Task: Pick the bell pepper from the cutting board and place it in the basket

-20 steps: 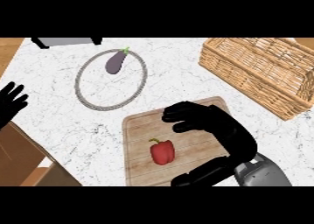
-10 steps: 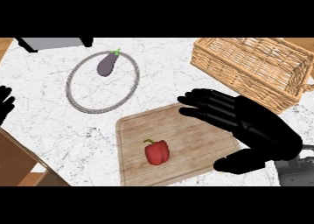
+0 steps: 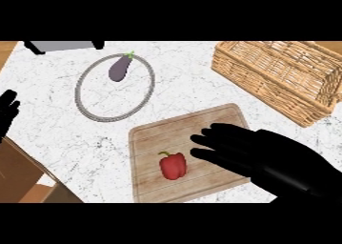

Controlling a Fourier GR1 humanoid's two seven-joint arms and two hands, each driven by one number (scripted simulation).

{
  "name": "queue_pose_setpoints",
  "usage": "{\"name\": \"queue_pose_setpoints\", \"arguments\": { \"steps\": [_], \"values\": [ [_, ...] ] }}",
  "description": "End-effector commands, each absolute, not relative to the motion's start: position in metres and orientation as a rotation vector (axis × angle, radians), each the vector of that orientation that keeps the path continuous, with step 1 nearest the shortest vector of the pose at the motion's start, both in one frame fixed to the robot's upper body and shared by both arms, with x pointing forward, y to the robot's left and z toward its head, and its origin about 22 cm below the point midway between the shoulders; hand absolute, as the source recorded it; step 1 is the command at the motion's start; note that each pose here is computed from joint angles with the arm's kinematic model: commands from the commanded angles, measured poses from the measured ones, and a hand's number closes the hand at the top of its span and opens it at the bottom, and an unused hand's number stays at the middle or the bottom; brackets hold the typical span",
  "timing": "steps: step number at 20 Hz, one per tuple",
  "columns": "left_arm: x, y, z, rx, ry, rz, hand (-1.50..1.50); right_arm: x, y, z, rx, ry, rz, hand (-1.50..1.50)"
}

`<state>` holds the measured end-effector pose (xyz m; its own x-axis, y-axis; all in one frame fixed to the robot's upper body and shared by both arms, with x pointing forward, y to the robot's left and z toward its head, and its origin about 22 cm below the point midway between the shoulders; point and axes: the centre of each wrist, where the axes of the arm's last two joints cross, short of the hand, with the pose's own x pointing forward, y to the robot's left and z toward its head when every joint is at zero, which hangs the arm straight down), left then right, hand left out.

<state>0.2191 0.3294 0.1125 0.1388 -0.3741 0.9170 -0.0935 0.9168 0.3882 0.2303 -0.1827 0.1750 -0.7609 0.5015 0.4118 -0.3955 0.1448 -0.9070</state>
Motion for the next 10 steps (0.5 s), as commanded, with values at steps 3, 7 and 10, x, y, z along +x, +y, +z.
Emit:
{"name": "queue_pose_setpoints", "arguments": {
  "steps": [3, 7, 10],
  "values": [
    [0.225, 0.311, 0.062, 0.343, -1.341, -0.164, 0.00, 0.212, -0.181, 0.183, -0.138, -1.709, 1.667, -1.50],
    [0.227, 0.302, 0.069, 0.307, -1.367, -0.170, 0.00, 0.208, -0.187, 0.194, -0.203, -1.761, 1.586, -1.50],
    [0.232, 0.296, 0.065, 0.302, -1.354, -0.170, 0.00, 0.213, -0.175, 0.186, -0.247, -1.787, 1.528, -1.50]
  ]
}}
